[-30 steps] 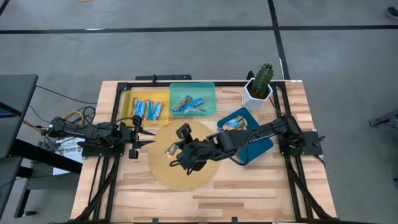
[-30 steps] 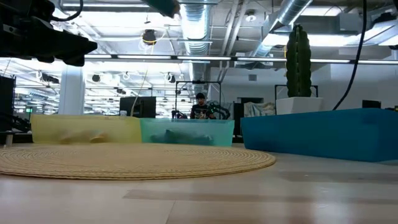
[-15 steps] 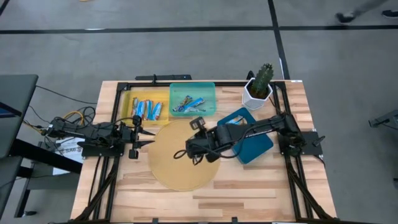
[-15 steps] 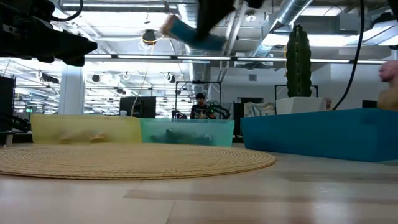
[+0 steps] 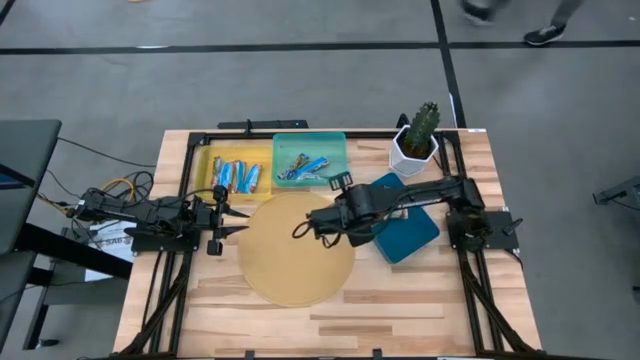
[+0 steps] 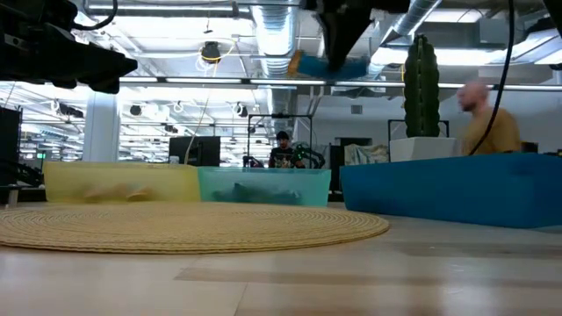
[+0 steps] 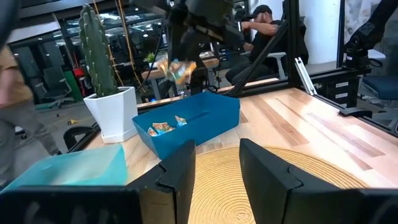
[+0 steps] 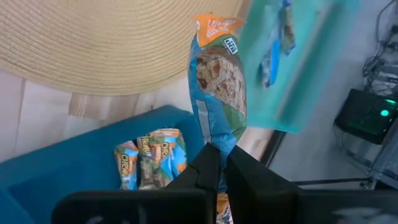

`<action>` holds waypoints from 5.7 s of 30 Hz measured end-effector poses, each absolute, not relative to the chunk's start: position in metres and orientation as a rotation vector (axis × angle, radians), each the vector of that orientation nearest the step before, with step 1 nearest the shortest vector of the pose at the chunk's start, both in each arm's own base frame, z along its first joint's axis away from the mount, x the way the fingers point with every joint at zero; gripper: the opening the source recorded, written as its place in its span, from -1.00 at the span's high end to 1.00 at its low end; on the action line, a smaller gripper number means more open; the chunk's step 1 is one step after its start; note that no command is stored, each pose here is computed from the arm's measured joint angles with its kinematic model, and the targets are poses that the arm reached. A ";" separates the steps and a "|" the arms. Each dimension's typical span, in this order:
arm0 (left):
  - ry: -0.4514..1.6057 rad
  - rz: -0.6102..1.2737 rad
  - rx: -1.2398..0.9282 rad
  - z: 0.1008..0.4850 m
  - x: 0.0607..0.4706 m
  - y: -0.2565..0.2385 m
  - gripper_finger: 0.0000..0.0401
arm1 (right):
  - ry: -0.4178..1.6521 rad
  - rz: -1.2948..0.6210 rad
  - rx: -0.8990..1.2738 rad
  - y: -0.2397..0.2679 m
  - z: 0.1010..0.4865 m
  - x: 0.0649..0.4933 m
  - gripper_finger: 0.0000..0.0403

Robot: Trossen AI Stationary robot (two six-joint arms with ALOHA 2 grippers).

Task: Pick and place Granola Bars by type
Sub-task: Put the yellow granola bar into the blue bin, then return to Home Position

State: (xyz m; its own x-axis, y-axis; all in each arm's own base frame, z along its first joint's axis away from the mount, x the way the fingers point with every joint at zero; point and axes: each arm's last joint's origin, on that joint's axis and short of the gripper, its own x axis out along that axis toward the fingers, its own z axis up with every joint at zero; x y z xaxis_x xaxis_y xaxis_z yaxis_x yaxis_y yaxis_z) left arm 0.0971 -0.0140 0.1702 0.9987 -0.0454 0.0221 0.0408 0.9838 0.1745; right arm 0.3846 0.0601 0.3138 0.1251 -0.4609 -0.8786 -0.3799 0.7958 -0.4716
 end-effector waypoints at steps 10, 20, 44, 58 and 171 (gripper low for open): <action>-0.027 -0.043 0.176 0.170 0.097 -0.014 0.41 | 1.513 -0.127 -0.655 0.047 0.308 0.358 0.97; -0.027 -0.044 0.175 0.170 0.097 -0.014 0.41 | 1.471 -0.178 -0.598 0.027 0.269 0.302 0.97; -0.027 -0.044 0.170 0.170 0.097 -0.014 0.41 | 1.439 -0.161 -0.613 0.017 0.183 0.228 0.97; -0.026 -0.043 0.169 0.170 0.097 -0.014 0.41 | 1.427 -0.152 -0.618 0.020 0.177 0.234 0.75; -0.026 -0.040 0.170 0.170 0.097 -0.014 0.41 | 0.060 0.155 -0.043 0.006 0.161 0.103 0.38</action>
State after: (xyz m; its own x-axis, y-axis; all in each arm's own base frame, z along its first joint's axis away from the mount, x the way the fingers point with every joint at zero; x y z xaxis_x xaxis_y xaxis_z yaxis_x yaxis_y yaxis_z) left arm 0.0971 -0.0139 0.1703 0.9988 -0.0424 0.0227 0.0379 0.9848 0.1697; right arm 0.1027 0.0062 0.1615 0.9863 0.1527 -0.0629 -0.1553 0.9871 -0.0382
